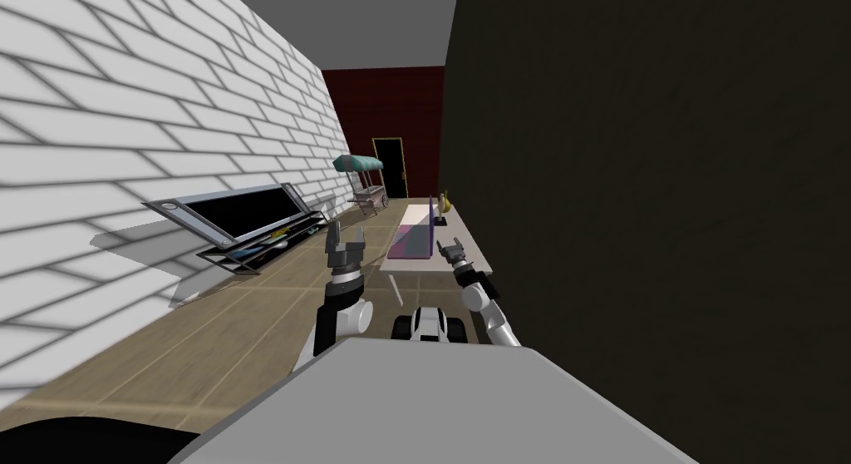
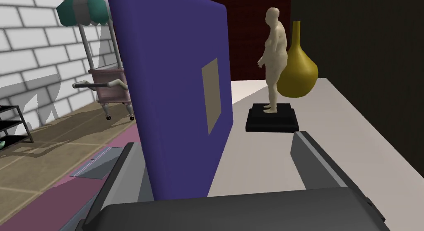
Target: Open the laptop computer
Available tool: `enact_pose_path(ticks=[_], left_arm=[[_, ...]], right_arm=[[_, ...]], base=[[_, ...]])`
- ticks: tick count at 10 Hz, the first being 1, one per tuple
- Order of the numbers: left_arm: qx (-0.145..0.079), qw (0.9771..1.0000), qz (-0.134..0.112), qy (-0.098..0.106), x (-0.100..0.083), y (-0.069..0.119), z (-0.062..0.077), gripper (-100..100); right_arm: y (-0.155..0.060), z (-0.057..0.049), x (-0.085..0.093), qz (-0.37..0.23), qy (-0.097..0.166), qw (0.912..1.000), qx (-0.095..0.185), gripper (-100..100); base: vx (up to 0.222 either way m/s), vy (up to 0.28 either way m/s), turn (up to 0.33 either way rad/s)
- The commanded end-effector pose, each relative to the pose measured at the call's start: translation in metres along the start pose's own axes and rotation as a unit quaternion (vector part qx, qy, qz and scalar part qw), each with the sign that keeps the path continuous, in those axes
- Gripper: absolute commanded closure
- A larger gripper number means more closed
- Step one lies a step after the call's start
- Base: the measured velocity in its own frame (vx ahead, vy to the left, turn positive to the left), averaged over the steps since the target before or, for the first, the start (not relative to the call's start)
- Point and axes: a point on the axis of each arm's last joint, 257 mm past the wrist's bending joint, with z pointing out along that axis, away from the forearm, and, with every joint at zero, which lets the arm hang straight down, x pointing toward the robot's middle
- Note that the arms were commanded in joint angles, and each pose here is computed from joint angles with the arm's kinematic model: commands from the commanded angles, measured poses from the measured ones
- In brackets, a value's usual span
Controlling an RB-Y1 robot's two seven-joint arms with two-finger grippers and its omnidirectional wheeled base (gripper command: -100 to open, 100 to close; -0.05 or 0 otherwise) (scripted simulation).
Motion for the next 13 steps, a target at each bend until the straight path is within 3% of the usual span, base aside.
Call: enact_pose_path(ticks=[1, 5, 9, 13], left_arm=[[0.0, 1.0, 0.0, 0.0, 0.0, 0.0, 0.0, 0], [0.0, 1.0, 0.0, 0.0, 0.0, 0.0, 0.0, 0], [0.0, 1.0, 0.0, 0.0, 0.0, 0.0, 0.0, 0], [0.0, 1.0, 0.0, 0.0, 0.0, 0.0, 0.0, 0]], right_arm=[[-0.025, 0.011, -0.014, 0.088, -0.022, 0.9956, 0.025, -100], [-0.069, 0.025, -0.019, 0.203, -0.039, 0.977, 0.052, -100], [-0.107, 0.038, -0.007, 0.288, -0.036, 0.9545, 0.068, -100], [-0.11, 0.044, -0.002, 0.292, -0.038, 0.9525, 0.077, -100]], base=[[0.024, -0.098, 0.034], [0.02, -0.072, 0.03], [0.012, -0.043, 0.016], [0.018, 0.018, -0.046]])
